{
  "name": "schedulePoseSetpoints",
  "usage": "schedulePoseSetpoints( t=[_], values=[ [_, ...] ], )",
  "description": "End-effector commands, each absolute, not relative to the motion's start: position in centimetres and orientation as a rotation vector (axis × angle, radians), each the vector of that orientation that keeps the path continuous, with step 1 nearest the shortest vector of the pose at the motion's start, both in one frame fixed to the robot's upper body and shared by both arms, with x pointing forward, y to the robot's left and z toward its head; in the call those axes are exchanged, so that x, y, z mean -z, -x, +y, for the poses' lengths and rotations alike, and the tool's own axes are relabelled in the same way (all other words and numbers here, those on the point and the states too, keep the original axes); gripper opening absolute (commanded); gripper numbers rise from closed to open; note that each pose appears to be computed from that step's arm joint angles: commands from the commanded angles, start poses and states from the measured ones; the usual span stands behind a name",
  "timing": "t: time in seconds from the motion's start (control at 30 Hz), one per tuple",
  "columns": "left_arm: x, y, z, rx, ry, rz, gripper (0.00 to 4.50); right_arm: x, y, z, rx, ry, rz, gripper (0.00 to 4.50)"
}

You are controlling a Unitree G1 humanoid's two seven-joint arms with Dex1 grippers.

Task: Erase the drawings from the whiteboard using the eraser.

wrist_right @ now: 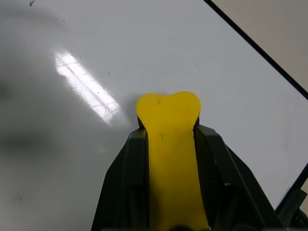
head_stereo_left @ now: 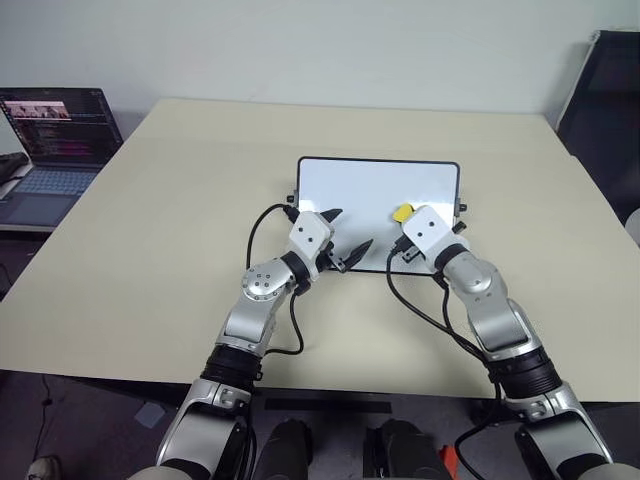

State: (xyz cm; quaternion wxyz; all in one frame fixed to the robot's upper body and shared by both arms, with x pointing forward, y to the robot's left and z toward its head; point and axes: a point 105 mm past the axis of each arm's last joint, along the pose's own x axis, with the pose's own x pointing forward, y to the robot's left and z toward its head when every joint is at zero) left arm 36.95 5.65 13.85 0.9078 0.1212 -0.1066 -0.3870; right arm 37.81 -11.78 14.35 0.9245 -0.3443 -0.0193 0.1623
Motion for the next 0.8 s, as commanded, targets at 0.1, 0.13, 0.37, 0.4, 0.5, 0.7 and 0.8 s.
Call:
schedulePoseSetpoints(
  t=[0.1, 0.13, 0.37, 0.4, 0.5, 0.7, 0.8],
  values=[
    [-15.2, -36.3, 5.3, 0.811, -0.243, -0.274, 4.50, -13.3, -36.6, -13.9, -0.291, 0.703, 0.029, 0.97],
    [-15.2, -36.3, 5.3, 0.813, -0.243, -0.273, 4.50, -13.2, -36.3, -13.9, -0.290, 0.701, 0.032, 0.97],
    [-15.3, -36.1, 5.1, 0.826, -0.235, -0.272, 4.50, -15.0, -35.4, -15.3, -0.215, 0.614, -0.005, 0.97],
    [-15.3, -36.1, 5.1, 0.830, -0.233, -0.271, 4.50, -15.5, -35.4, -15.5, -0.201, 0.592, -0.019, 0.97],
    [-15.1, -35.9, 4.9, 0.846, -0.222, -0.264, 4.50, -16.3, -35.4, -15.8, -0.174, 0.560, -0.049, 0.97],
    [-15.3, -35.3, 3.2, 0.941, -0.209, -0.269, 4.50, -16.8, -34.5, -17.0, -0.124, 0.493, -0.031, 0.97],
    [-15.5, -34.2, 1.4, 1.055, -0.192, -0.277, 4.50, -17.2, -33.8, -18.7, -0.072, 0.482, -0.003, 0.97]
  ],
)
